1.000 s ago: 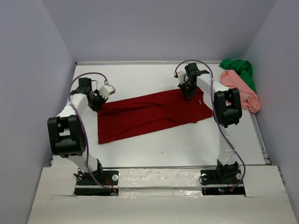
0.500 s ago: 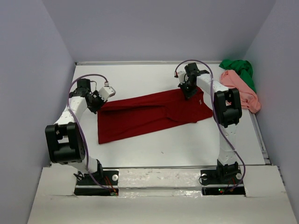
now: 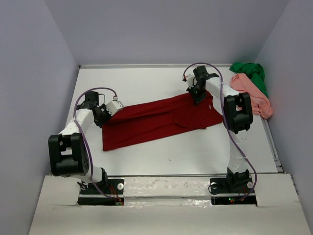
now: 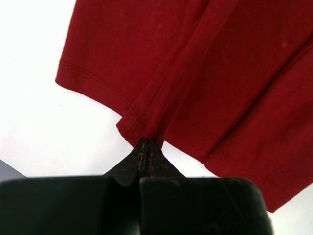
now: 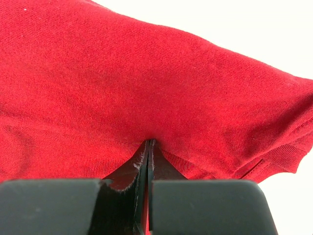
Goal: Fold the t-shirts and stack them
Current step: Fold the other side of the tshirt into a rectangle
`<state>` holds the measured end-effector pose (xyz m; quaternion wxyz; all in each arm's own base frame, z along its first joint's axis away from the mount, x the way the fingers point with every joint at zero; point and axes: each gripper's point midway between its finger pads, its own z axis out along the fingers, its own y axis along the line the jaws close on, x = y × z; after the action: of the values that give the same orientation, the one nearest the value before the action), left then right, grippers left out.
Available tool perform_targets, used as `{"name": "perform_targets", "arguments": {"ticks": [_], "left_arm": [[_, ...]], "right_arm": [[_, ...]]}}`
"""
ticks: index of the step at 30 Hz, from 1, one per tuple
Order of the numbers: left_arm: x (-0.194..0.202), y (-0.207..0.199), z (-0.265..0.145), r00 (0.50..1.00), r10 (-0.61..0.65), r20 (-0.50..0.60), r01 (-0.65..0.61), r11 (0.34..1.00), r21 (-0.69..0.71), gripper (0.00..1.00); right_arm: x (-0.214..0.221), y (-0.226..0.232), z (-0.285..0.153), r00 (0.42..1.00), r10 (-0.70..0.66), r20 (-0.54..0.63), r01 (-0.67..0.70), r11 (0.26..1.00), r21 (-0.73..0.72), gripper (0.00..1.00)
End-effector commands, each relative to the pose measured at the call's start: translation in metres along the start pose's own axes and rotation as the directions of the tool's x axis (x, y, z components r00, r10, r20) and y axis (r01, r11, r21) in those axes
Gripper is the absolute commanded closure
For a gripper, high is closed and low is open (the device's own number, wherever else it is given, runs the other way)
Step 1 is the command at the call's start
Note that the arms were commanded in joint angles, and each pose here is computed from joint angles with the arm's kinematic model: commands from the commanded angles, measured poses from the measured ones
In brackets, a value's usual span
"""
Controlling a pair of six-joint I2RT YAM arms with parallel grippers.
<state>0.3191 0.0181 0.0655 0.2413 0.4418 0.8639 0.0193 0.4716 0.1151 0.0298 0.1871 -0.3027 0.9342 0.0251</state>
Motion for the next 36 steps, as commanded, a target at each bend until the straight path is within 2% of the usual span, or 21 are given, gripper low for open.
{"name": "perform_targets", "arguments": {"ticks": [1, 10, 12, 15, 23, 31, 36], "left_arm": [[0.012, 0.007, 0.001, 0.998, 0.023, -0.060, -0.026, 0.998, -0.065, 1.00], [0.001, 0.016, 0.014, 0.999, 0.003, -0.048, -0.009, 0.992, -0.128, 1.00], [0.000, 0.017, 0.018, 0.999, 0.001, -0.053, -0.009, 0.990, -0.142, 0.89], [-0.003, 0.008, 0.028, 0.997, 0.030, -0.069, -0.038, 0.991, -0.131, 0.80], [0.004, -0.004, 0.027, 0.988, 0.092, -0.122, -0.107, 0.987, -0.118, 0.75], [0.016, 0.005, 0.010, 0.972, 0.124, -0.199, -0.158, 0.973, -0.167, 0.63], [0.019, 0.004, 0.001, 0.963, 0.152, -0.221, -0.188, 0.970, -0.154, 0.63]], "right_arm": [[0.012, -0.018, 0.006, 0.999, -0.004, -0.051, 0.006, 0.999, 0.047, 1.00], [0.014, -0.017, 0.005, 0.998, -0.008, -0.058, 0.011, 0.999, 0.043, 1.00], [0.014, -0.017, 0.006, 0.998, -0.009, -0.059, 0.012, 0.999, 0.042, 1.00], [0.017, -0.016, 0.007, 0.998, -0.010, -0.069, 0.013, 0.999, 0.040, 1.00], [0.018, -0.018, 0.007, 0.997, -0.019, -0.081, 0.023, 0.999, 0.047, 1.00], [0.014, -0.019, 0.005, 0.997, -0.019, -0.076, 0.023, 0.999, 0.043, 1.00], [0.014, -0.019, 0.004, 0.997, -0.022, -0.076, 0.026, 0.999, 0.044, 1.00]]}}
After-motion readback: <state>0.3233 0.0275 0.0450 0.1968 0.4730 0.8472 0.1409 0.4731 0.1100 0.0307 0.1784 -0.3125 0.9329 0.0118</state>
